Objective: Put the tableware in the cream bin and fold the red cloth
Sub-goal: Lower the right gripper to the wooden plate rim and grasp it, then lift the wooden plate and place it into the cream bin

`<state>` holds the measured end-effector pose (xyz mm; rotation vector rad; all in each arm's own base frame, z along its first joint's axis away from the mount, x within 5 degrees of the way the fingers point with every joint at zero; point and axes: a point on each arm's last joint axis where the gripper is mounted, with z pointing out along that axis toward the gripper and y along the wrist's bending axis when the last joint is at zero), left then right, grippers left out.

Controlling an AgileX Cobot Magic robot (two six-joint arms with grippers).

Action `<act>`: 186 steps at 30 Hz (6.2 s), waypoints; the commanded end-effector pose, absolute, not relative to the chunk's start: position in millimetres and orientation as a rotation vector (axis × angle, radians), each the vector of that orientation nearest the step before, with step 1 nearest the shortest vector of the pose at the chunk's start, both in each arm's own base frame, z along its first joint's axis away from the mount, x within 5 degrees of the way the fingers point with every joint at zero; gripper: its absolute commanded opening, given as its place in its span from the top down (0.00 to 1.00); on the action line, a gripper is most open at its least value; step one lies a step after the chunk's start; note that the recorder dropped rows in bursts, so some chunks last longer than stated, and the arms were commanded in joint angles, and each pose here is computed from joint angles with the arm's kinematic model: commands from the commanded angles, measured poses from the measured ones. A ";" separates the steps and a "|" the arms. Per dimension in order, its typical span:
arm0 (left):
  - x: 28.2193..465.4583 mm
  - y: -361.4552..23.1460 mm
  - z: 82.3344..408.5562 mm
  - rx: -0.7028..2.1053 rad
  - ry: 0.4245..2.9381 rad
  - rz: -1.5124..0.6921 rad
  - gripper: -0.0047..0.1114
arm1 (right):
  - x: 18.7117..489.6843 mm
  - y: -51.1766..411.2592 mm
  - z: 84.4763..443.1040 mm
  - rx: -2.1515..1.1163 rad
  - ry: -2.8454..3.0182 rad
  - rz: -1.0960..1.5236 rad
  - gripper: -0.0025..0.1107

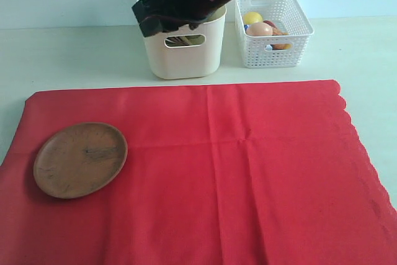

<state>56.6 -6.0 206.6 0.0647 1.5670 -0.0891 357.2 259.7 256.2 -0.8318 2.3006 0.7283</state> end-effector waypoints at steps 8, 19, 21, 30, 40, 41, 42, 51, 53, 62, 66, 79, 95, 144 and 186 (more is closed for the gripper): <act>56.1 -6.4 205.5 0.066 1.568 -0.097 0.94 | 352.4 282.7 189.4 -0.764 2.563 1.056 0.56; 56.1 -6.4 205.5 0.066 1.568 -0.097 0.94 | 323.9 328.6 135.3 -0.946 2.596 1.014 0.56; 56.1 -6.4 205.5 0.066 1.568 -0.097 0.94 | 321.3 332.4 126.1 -0.948 2.612 1.010 0.56; 56.1 -6.4 205.5 0.066 1.568 -0.097 0.94 | 322.8 333.1 101.4 -0.920 2.658 0.984 0.56; 56.1 -6.4 205.5 0.066 1.568 -0.097 0.94 | 322.9 334.0 92.6 -0.888 2.680 1.001 0.59; 56.1 -6.4 205.5 0.066 1.568 -0.097 0.94 | 322.7 334.1 89.4 -0.882 2.688 1.004 0.60; 56.1 -6.4 205.5 0.066 1.568 -0.097 0.94 | 322.6 334.4 87.5 -0.871 2.694 1.011 0.60; 56.1 -6.4 205.5 0.066 1.568 -0.097 0.94 | 322.7 334.7 84.0 -0.855 2.702 1.017 0.80; 56.1 -6.4 205.5 0.066 1.568 -0.097 0.94 | 322.7 334.7 84.0 -0.852 2.704 1.017 0.86; 56.1 -6.4 205.5 0.066 1.568 -0.097 0.94 | 322.3 334.7 84.1 -0.855 2.706 1.020 0.98; 56.1 -6.4 205.5 0.066 1.568 -0.097 0.94 | 322.4 334.7 84.1 -0.831 2.718 1.023 0.98; 56.1 -6.4 205.5 0.066 1.568 -0.097 0.94 | 317.1 339.5 115.0 -0.795 2.689 1.182 0.98; 56.1 -6.4 205.5 0.066 1.568 -0.097 0.94 | 321.1 333.8 143.3 -0.842 2.602 1.180 0.98; 56.1 -6.4 205.5 0.066 1.568 -0.097 0.94 | 468.2 139.3 206.6 0.321 2.104 1.259 0.98; 56.1 -6.4 205.5 0.066 1.568 -0.097 0.94 | 424.7 114.5 253.3 -0.344 2.232 1.303 0.83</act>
